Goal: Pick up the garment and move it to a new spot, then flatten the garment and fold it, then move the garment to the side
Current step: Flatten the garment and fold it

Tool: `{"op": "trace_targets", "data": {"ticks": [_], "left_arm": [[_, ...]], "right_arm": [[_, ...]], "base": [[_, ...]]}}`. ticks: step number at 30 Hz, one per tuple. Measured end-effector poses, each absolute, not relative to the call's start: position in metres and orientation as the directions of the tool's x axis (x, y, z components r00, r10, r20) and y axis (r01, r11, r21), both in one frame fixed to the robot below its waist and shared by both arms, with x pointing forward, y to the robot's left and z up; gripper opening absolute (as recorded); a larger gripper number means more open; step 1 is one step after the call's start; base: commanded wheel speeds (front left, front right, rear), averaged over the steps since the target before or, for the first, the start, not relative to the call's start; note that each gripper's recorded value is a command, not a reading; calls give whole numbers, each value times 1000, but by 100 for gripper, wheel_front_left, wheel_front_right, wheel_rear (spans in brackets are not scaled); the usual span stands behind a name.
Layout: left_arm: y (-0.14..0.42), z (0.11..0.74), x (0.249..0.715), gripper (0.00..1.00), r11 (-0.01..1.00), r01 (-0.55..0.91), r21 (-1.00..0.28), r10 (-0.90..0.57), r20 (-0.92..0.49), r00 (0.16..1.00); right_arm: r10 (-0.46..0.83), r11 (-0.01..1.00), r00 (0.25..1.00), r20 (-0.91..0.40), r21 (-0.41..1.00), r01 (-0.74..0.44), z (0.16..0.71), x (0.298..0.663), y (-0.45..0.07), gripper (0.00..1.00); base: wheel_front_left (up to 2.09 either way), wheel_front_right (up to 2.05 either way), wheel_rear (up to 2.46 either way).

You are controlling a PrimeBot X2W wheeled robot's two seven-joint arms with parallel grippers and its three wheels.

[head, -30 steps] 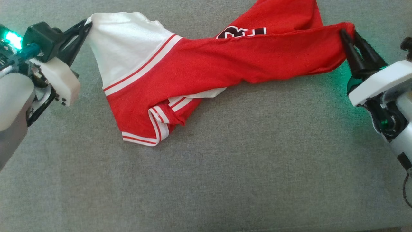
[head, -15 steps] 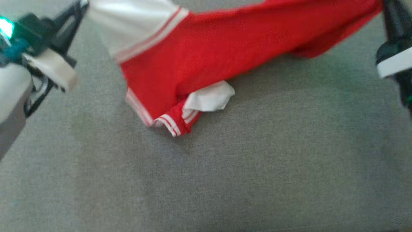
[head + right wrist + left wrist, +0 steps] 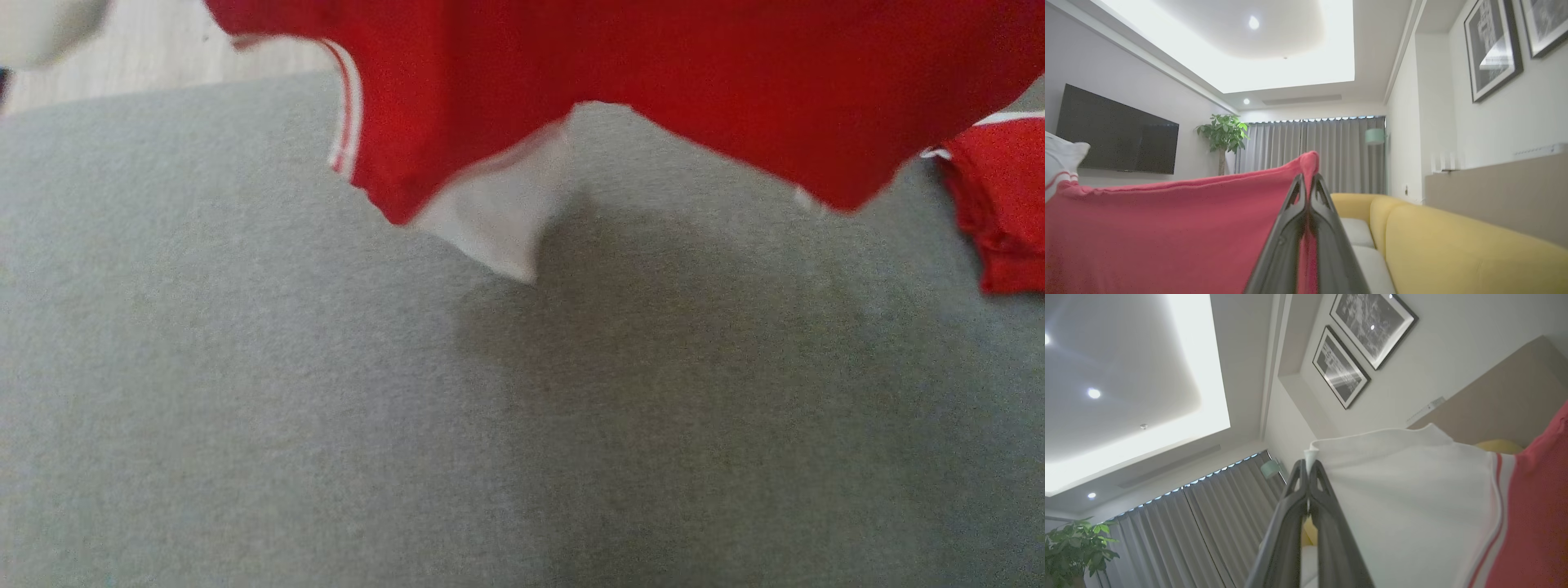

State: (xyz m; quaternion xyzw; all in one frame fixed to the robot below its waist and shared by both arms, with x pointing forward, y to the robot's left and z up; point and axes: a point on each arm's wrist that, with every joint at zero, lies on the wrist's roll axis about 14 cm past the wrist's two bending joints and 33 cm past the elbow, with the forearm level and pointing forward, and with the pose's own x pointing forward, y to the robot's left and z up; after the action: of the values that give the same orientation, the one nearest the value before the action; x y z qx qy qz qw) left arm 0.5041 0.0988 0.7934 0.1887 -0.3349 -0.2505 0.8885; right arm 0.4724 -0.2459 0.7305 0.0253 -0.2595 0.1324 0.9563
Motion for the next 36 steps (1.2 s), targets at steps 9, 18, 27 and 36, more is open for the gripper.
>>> {"op": "trace_targets", "data": {"ticks": [9, 18, 27, 36], "left_arm": [[98, 874, 486, 0, 847, 356, 395, -530, 680, 506], [84, 780, 592, 0, 834, 416, 362, -544, 419, 727], [85, 788, 668, 0, 877, 236, 419, -448, 533, 717], [84, 731, 671, 0, 849, 324, 417, -513, 503, 696]], "right_arm": [[232, 973, 740, 632, -162, -166, 801, 447, -265, 0], [246, 969, 843, 479, -123, -214, 734, 538, -236, 0], [155, 981, 846, 510, -184, -69, 721, 629, -246, 0], [159, 977, 879, 450, -200, -74, 653, 664, -229, 0]], "base": [[0, 0, 0], [0, 0, 0], [0, 0, 0], [0, 0, 0]]}}
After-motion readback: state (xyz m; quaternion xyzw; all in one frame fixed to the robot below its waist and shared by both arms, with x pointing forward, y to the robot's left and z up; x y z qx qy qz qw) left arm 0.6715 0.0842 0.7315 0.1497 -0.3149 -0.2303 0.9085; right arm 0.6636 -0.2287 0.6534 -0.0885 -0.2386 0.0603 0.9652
